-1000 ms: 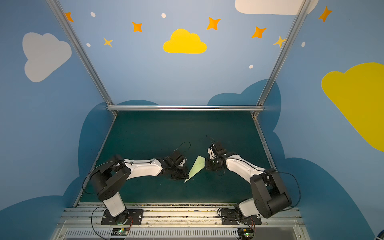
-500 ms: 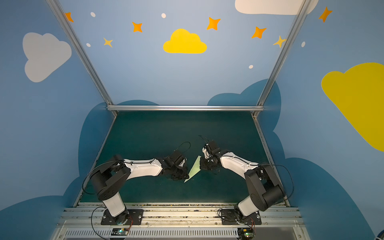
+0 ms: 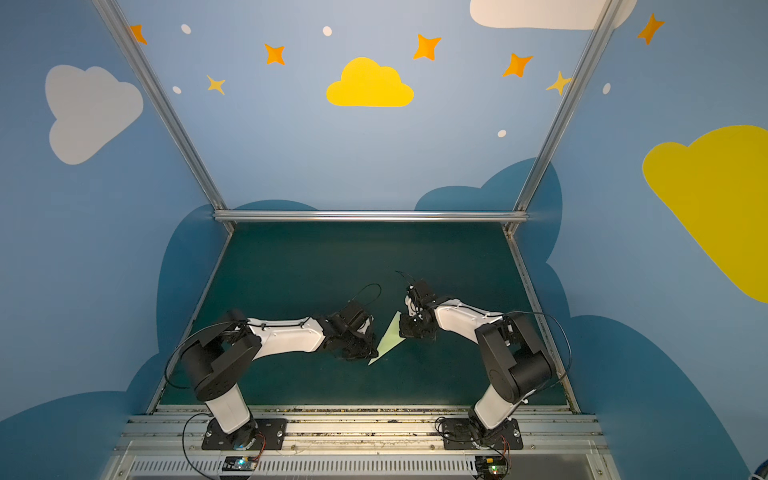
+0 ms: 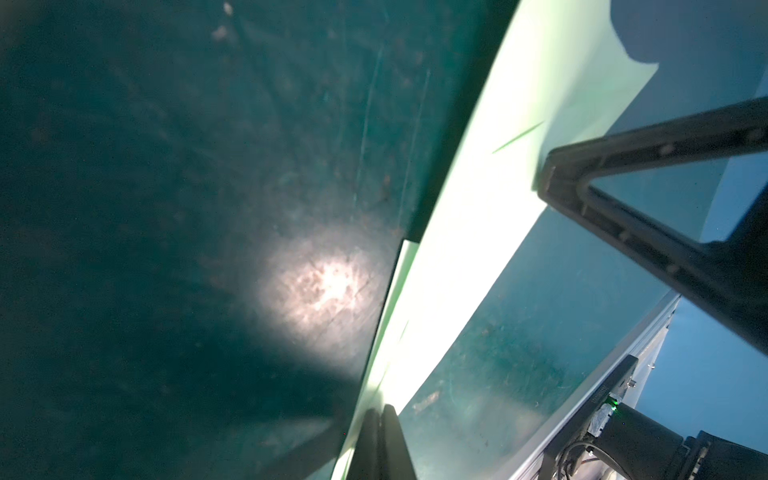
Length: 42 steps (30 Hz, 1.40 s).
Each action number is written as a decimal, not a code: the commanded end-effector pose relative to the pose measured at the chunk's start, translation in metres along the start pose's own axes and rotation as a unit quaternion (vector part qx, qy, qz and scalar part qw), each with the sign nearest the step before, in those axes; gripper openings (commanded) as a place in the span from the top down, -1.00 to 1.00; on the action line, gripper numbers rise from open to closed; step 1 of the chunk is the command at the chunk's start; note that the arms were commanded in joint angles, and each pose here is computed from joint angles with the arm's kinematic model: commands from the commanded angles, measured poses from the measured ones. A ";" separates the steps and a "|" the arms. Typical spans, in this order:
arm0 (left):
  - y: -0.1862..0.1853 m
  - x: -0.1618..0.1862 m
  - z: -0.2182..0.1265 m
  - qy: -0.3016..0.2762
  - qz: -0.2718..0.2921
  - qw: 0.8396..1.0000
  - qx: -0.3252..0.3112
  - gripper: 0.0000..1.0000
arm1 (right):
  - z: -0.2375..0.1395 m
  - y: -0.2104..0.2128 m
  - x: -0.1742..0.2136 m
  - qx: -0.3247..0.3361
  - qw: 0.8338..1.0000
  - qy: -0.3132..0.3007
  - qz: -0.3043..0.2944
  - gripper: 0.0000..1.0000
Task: Fold a paper plane with a square sheet of paper (fold left side to right side)
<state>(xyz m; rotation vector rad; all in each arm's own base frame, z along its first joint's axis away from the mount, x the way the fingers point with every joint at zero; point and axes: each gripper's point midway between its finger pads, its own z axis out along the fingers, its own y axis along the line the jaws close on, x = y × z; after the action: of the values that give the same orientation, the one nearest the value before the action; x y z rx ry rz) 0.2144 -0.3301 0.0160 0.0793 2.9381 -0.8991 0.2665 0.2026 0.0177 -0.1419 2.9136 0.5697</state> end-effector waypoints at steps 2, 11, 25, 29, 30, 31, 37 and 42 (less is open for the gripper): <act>0.041 0.021 0.006 0.032 -0.019 0.997 -0.073 0.93 | 0.004 -0.031 0.008 0.031 0.999 0.011 0.023 1.00; 0.039 0.020 0.003 0.030 -0.017 0.997 -0.070 0.93 | 0.001 -0.072 0.008 0.065 0.992 0.028 0.103 1.00; 0.034 0.018 -0.002 0.030 -0.004 0.997 -0.070 0.93 | -0.012 -0.084 -0.006 0.127 0.978 0.023 0.163 1.00; 0.033 0.017 -0.005 0.032 -0.001 0.997 -0.066 0.93 | -0.011 -0.086 -0.014 0.137 0.975 0.023 0.171 1.00; 0.033 0.017 -0.006 0.033 0.000 0.997 -0.066 0.93 | -0.010 -0.087 -0.016 0.140 0.974 0.023 0.174 1.00; 0.033 0.016 -0.006 0.034 0.001 0.997 -0.065 0.93 | -0.010 -0.088 -0.019 0.143 0.974 0.024 0.176 1.00; 0.027 0.015 -0.006 0.043 0.008 0.997 -0.061 0.93 | -0.022 -0.077 -0.032 0.125 0.978 0.007 0.166 1.00; 0.020 0.009 -0.011 0.040 0.013 0.998 -0.057 0.93 | -0.056 -0.034 -0.029 0.045 0.991 -0.046 0.117 1.00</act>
<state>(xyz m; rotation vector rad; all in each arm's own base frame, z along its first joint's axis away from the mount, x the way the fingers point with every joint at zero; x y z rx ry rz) 0.2083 -0.3171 0.0170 0.1403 3.0042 -0.8115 0.2957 0.1373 0.0328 0.3304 2.9530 0.3639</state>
